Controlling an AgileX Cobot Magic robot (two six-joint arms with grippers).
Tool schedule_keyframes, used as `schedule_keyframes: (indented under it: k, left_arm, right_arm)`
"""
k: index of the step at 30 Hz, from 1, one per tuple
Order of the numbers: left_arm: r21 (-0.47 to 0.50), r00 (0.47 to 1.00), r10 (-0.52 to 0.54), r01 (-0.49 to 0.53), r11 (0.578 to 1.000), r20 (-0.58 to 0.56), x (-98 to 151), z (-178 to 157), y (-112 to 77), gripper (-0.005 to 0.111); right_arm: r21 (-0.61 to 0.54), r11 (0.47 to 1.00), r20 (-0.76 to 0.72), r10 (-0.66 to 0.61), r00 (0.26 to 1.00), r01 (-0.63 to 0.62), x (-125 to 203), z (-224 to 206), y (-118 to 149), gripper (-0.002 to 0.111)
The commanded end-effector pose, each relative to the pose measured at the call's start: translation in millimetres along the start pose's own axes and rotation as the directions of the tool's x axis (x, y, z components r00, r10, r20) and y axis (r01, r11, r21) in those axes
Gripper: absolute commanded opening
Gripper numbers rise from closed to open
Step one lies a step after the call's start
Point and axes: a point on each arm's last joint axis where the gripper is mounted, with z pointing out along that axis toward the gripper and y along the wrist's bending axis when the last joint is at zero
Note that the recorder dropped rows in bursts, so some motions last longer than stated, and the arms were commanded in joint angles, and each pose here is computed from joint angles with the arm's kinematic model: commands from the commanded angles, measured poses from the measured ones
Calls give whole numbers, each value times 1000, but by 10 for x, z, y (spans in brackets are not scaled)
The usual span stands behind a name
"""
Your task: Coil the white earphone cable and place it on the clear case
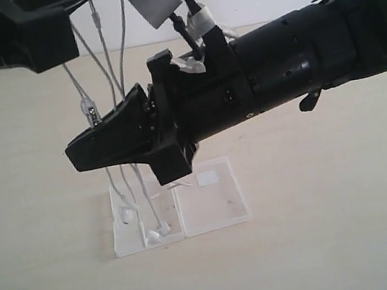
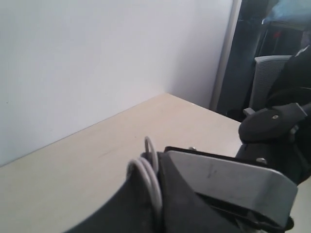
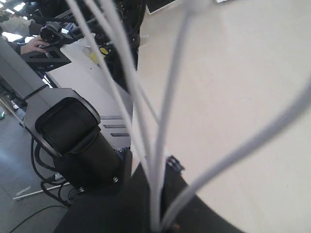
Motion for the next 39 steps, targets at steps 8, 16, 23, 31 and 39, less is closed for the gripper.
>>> schedule_keyframes:
  k: [8, 16, 23, 31, 39]
  left_arm:
    - [-58, 999, 30, -31, 998, -25, 1, -17, 53, 2]
    - [-237, 991, 19, -51, 970, -134, 95, -50, 220, 11]
    - [-303, 982, 5, -62, 951, -188, 174, -64, 284, 11]
    - [-303, 962, -8, -78, 950, -274, 478, -83, 307, 11]
    - [-280, 949, -16, -77, 957, -315, 667, -98, 299, 27]
  right_arm:
    - [69, 994, -55, 91, 994, -87, 56, 3, -65, 0]
    - [93, 987, -61, 134, 989, -128, 65, -1, -78, 0]
    - [125, 977, -97, 188, 977, -175, 98, -13, -88, 0]
    - [352, 913, -166, 280, 946, -208, 214, -73, -263, 0]
    - [415, 889, -147, 276, 950, -194, 163, -134, -262, 0]
